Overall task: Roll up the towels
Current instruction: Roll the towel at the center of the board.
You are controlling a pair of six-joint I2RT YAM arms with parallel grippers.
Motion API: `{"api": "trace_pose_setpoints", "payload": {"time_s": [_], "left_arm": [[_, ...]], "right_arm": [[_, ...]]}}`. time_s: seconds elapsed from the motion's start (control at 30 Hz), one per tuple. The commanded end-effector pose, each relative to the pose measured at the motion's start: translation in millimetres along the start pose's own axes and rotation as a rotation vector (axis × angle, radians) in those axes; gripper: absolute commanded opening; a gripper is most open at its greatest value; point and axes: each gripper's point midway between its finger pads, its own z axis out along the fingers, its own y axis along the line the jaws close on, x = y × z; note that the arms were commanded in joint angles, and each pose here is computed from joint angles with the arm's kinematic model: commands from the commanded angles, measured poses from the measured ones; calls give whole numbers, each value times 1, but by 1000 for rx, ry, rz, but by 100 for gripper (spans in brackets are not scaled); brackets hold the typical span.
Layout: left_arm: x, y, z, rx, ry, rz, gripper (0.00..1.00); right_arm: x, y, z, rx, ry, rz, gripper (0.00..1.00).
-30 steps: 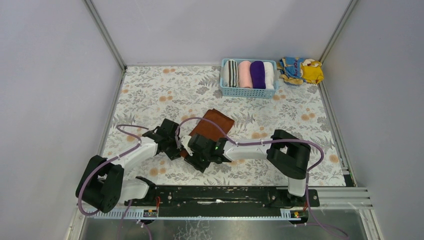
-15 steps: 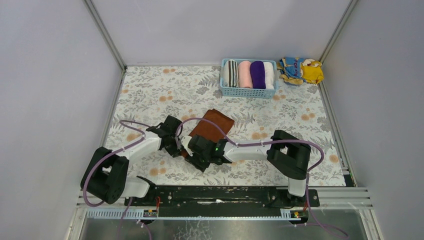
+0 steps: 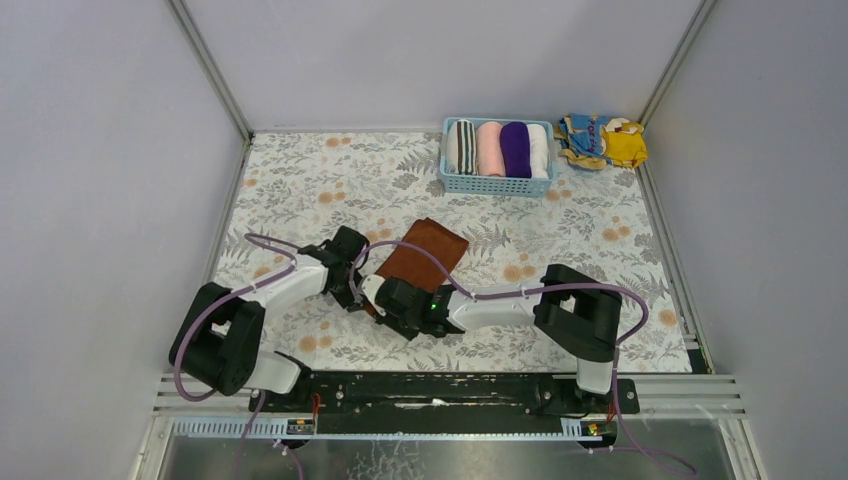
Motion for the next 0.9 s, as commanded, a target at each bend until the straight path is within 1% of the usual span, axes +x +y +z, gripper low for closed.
{"api": "trace_pose_setpoints", "payload": {"time_s": [0.0, 0.13, 0.3, 0.53, 0.67, 0.87], "left_arm": [[-9, 38, 6, -175, -61, 49, 22], [-16, 27, 1, -150, -80, 63, 23], [-22, 12, -8, -99, -96, 72, 26], [-37, -14, -42, 62, -170, 38, 50], [-33, -14, -51, 115, -155, 19, 54], [-14, -3, -55, 148, -101, 0, 56]], "right_arm": [[52, 15, 5, -54, 151, 9, 19], [35, 25, 0, -136, 101, 53, 1], [14, 31, -11, -301, 19, 185, 0], [-1, 25, -30, -523, -88, 391, 0], [-8, 16, -37, -618, -133, 533, 1], [-12, -3, -39, -697, -187, 724, 1]]}}
